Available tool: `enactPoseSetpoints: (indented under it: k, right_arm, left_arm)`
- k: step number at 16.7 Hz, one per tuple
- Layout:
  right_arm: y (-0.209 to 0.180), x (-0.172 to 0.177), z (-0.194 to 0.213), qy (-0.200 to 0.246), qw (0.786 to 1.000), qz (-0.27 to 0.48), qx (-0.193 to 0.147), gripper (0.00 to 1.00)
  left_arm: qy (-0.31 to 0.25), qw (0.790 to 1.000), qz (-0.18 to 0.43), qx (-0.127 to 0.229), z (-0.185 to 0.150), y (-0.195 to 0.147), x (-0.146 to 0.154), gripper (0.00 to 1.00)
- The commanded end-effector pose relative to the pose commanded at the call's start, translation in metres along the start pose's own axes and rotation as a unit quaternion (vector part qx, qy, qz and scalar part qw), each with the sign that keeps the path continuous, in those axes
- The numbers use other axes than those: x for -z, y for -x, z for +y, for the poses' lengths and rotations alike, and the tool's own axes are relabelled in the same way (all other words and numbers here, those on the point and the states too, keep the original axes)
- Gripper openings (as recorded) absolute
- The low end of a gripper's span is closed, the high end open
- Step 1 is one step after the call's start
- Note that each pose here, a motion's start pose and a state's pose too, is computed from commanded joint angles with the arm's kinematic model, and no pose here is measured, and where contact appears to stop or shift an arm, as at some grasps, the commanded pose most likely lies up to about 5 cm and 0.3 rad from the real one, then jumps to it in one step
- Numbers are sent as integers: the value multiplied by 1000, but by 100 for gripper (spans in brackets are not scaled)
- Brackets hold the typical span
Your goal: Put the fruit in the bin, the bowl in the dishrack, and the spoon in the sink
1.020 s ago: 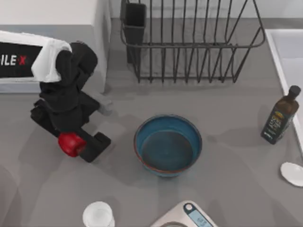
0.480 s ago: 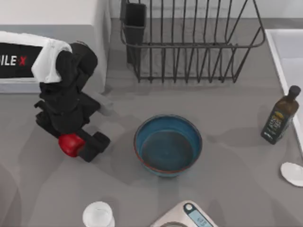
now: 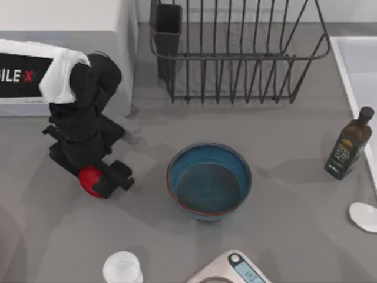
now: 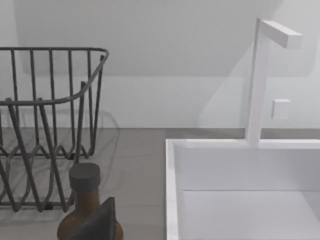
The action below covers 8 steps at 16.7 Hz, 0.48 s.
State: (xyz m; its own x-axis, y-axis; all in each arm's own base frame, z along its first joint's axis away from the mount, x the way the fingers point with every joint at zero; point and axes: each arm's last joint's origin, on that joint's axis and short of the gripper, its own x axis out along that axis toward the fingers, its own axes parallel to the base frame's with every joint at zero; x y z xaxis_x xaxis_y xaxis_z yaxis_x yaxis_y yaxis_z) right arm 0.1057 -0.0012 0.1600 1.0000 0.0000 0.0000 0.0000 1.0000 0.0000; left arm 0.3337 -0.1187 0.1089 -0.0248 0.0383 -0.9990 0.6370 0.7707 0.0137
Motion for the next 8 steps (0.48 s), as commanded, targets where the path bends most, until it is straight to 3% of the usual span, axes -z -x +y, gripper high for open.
enactPoseSetpoints:
  k: [8]
  right_arm:
    - [0, 0, 0, 0, 1000, 0, 0, 100]
  left_arm:
    - [2, 1000, -6, 7, -2, 6, 0, 0]
